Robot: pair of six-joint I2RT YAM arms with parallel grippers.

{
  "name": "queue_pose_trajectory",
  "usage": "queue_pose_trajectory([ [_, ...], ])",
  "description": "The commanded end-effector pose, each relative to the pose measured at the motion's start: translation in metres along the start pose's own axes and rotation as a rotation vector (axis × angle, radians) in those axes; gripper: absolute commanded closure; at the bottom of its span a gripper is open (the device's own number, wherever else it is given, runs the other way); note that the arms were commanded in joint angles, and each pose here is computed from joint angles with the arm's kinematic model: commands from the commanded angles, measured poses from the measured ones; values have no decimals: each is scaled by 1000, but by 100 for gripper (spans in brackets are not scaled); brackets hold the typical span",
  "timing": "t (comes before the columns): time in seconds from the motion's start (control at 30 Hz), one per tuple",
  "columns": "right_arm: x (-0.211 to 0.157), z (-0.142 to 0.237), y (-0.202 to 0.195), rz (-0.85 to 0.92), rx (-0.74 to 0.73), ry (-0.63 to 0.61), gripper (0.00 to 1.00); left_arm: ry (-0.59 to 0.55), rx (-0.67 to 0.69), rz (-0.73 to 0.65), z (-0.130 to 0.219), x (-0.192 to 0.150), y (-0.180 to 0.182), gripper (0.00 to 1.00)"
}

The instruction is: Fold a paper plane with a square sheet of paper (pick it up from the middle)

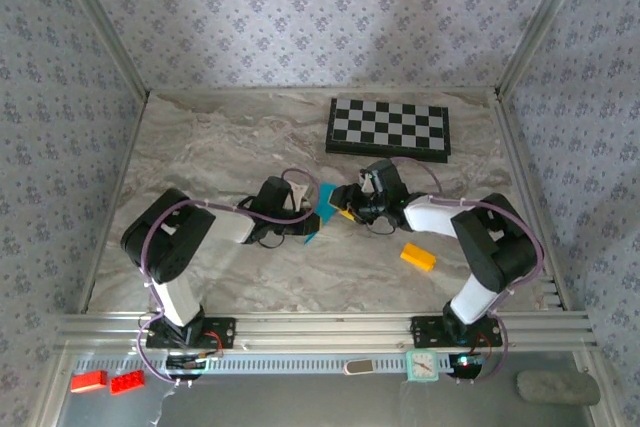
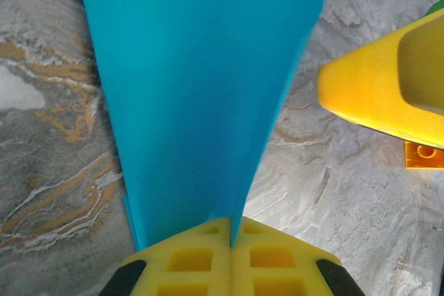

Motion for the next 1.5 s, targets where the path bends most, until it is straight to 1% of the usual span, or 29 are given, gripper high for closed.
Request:
queue_pose_trajectory([
  [0.0,6,-7,16,65,65,15,49,9,0,29,-2,-5,7,96],
  [0.33,5,-27,21,79,93,65,50,-3,7,53,-2,-9,14,92],
  [0.5,6,-32,24,76,122,78,51,2,29,61,-3,-13,19,87],
  [0.63,6,-33,25,73,134,84,52,11,47,69,-3,-17,23,86],
  [0.8,6,-30,24,62,128,72,54,16,58,77,-3,-19,26,90],
  [1.07,8,-9,12,83,67,-1,54,29,31,129,-1,-15,25,96],
  [1.27,4,-8,3,94,56,3,55,51,3,180,0,-11,23,98],
  [1.47,3,-14,5,136,66,24,55,58,-18,219,0,-9,24,98],
])
Point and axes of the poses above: each hand's point on the last joint's axis, 136 mm out from that joint toward the fingers, its own z axis back along the fingers, its own y axis along the line the jaws close on, x = y × z, the point moved 8 cm from there along z, back along the fingers, and after that the axes turned 3 degrees about z, right-handed, at the moved point
